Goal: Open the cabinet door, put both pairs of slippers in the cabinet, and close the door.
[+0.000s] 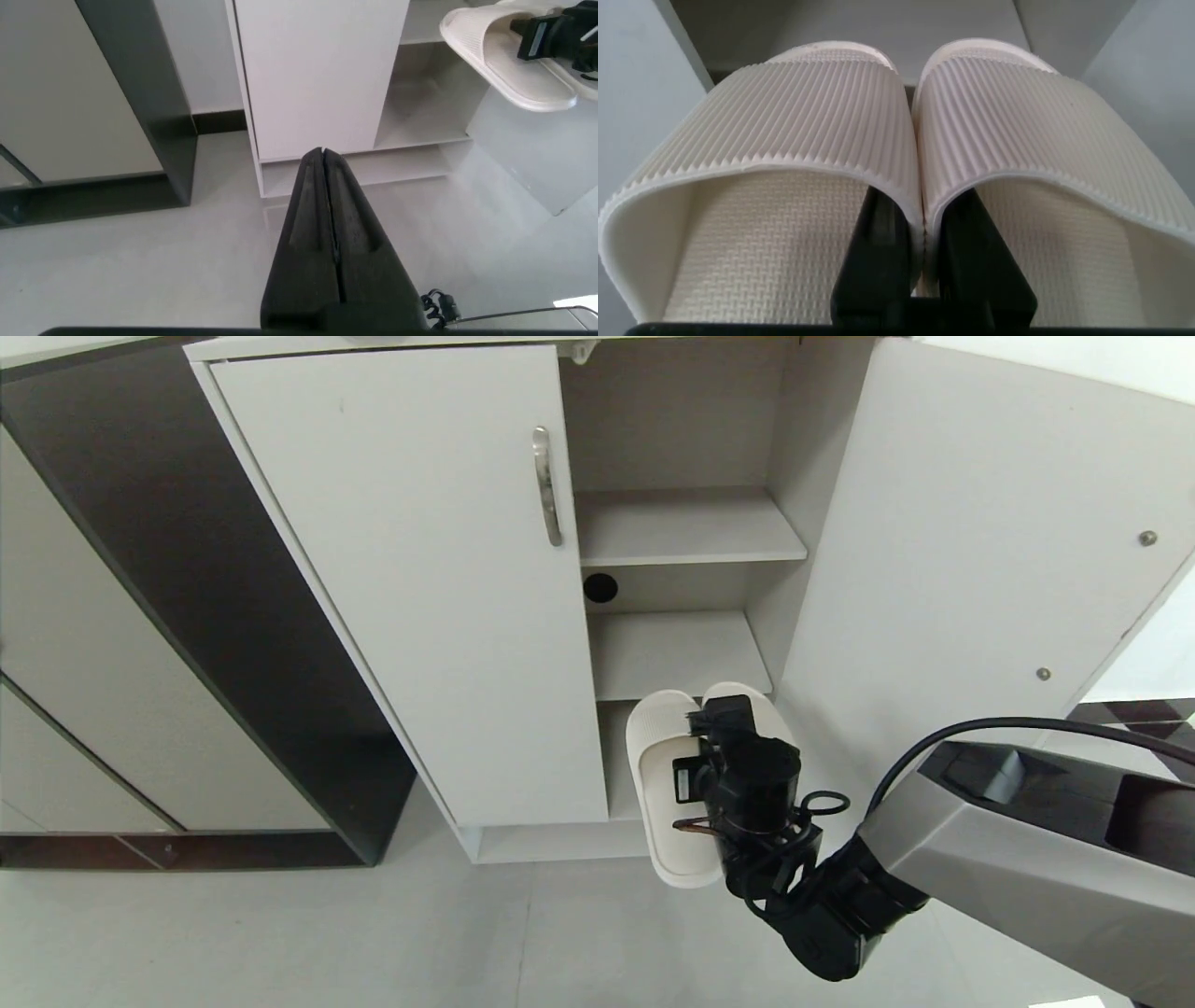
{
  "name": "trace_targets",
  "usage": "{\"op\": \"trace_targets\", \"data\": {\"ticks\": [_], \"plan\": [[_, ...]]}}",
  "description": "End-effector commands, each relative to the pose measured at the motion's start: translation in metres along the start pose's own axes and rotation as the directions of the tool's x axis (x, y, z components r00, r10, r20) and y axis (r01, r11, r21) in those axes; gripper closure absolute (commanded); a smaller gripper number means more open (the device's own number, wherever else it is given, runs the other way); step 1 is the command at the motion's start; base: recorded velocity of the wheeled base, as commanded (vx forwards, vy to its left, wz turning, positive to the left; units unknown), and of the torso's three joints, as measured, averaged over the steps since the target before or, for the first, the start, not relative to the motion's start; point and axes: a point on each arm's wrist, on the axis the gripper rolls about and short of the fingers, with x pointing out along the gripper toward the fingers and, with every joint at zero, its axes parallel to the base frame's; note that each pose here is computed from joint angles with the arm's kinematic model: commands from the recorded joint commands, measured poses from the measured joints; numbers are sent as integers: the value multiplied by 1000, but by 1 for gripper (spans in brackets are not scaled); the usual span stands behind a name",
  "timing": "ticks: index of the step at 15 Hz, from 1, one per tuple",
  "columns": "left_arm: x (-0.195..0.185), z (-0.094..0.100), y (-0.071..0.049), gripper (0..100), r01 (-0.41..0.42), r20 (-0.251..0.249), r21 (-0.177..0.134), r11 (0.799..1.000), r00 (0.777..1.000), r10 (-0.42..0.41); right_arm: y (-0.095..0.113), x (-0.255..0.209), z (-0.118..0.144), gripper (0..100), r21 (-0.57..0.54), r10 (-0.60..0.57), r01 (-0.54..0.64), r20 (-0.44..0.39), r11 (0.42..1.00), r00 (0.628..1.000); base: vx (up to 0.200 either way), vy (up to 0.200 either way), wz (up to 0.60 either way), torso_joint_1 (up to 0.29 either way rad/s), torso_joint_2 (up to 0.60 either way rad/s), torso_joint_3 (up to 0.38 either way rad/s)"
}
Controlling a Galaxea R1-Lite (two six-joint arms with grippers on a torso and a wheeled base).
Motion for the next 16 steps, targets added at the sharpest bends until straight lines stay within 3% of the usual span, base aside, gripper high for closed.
{"op": "trace_targets", "data": {"ticks": [1, 4, 10, 16], "plan": [[0, 0, 0, 100, 2, -2, -1, 1000, 1000, -2, 1, 0, 0, 100, -1, 0, 0, 12, 1000, 1000, 0, 0, 0, 7, 2, -124], [0, 0, 0, 100, 0, -2, -1, 1000, 1000, 0, -1, -1, -1, 100, -7, -10, 10, 26, 1000, 1000, 0, 0, 0, 0, 0, 0], [0, 0, 0, 100, 0, -2, -1, 1000, 1000, 0, -26, 15, -4, 100, -20, -77, 77, 13, 997, 997, 0, 0, 0, 0, 0, 0], [0, 0, 0, 100, -1, -2, -1, 1000, 1000, 1, -32, 19, -4, 100, -21, -92, 92, 13, 996, 996, 0, 0, 0, 0, 0, 0]]}}
